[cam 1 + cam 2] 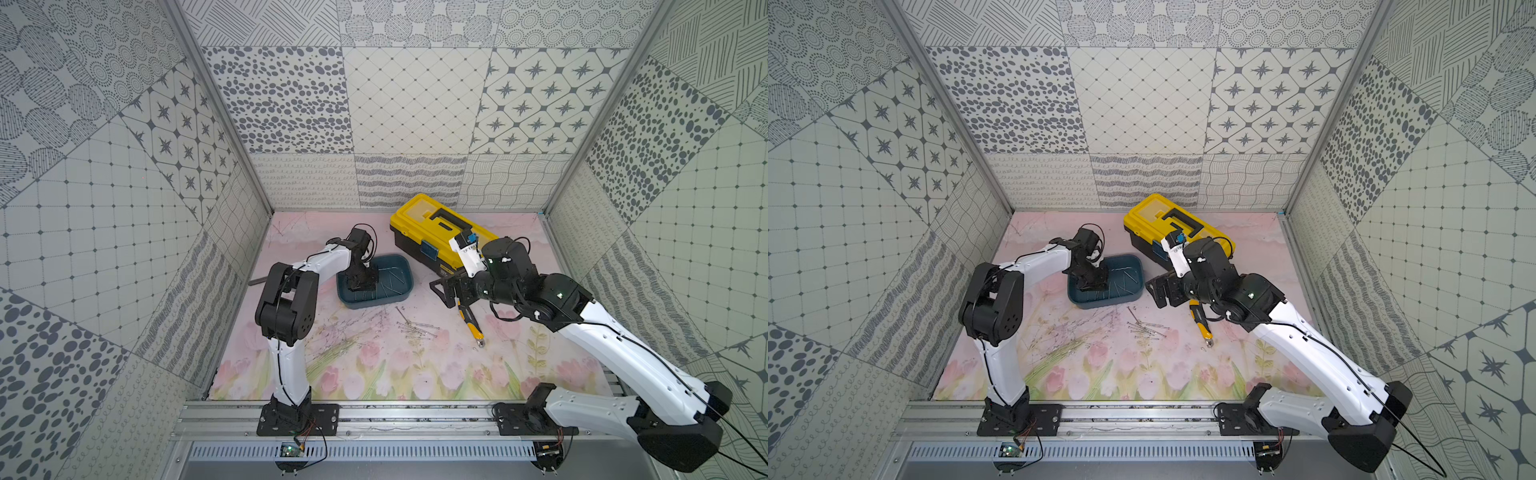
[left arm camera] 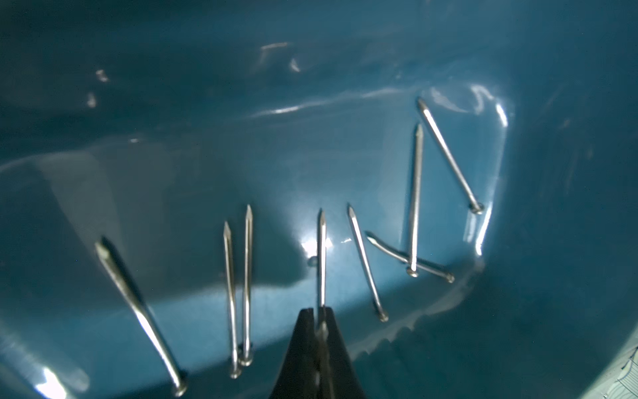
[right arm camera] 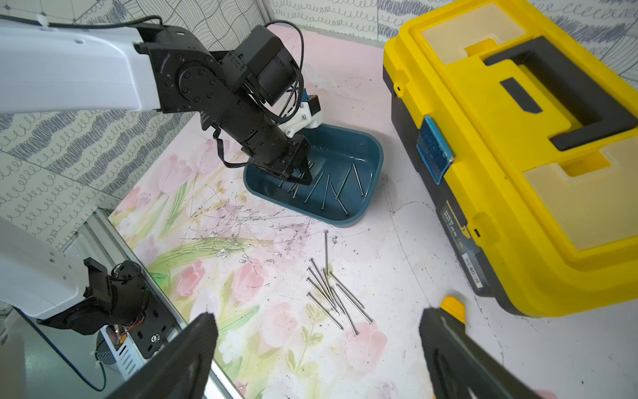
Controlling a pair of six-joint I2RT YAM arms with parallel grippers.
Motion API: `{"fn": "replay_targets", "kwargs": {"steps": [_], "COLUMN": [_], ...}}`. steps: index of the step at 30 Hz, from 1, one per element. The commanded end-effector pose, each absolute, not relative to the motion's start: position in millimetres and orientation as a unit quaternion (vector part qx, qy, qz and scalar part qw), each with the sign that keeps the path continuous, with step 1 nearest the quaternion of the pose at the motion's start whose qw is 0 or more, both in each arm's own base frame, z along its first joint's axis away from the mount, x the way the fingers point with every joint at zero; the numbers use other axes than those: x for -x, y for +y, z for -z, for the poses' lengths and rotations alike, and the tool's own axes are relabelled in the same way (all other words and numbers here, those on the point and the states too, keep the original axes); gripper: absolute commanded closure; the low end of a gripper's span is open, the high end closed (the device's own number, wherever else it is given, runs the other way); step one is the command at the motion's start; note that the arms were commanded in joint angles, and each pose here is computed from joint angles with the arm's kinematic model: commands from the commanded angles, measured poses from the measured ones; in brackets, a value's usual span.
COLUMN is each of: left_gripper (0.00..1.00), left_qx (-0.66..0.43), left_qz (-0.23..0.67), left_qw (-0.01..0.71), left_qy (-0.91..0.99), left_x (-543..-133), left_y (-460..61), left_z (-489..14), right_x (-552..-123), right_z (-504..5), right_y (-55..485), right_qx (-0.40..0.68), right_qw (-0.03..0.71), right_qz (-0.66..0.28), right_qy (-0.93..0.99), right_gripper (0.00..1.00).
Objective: Put the nails on the desktop into the storage box
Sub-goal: Place the nail in the storage box.
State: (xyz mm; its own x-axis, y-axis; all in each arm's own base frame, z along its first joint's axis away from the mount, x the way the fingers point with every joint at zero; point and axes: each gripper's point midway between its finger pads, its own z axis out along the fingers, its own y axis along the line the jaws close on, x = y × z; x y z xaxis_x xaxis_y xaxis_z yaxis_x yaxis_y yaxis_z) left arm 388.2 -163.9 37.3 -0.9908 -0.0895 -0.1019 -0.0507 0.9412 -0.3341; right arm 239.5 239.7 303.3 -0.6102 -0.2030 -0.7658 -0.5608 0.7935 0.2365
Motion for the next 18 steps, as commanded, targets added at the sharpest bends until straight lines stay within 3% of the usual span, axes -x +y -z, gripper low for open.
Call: {"fn": "replay_targets", "kwargs": {"steps": [1,3,4,9,18], "left_gripper": [1.00,0.98,0.92,0.80,0.76], "left_qx": [0.031,0.035,0.036,0.037,0.040], "left_qz": [0.161,0.163,0.163,0.167,0.185], "left_qw": [0.071,0.069,0.069,0.065,0.105], "left_qy": [0.984,0.984,0.984,0.983,0.976], "left_x": [-397,-395,-394,-391,-389], "left_y": [-161,-161,-161,-161,-162], "left_z": [-34,-33,-33,-39,-88], "right_x": [-242,-239,-239,-238,-244], "right_z": [-311,-307,-306,-302,-296], "right_y": [239,244,246,251,246], "right_qx": [0.178,0.173,0.172,0.187,0.198], "right_qw": [0.389,0.373,0.368,0.364,0.369], "right_qz": [-0.260,-0.275,-0.280,-0.285,-0.253], "right_qy": [0.865,0.869,0.870,0.867,0.872], "right_gripper": [0.03,0.03,0.03,0.03,0.04]}}
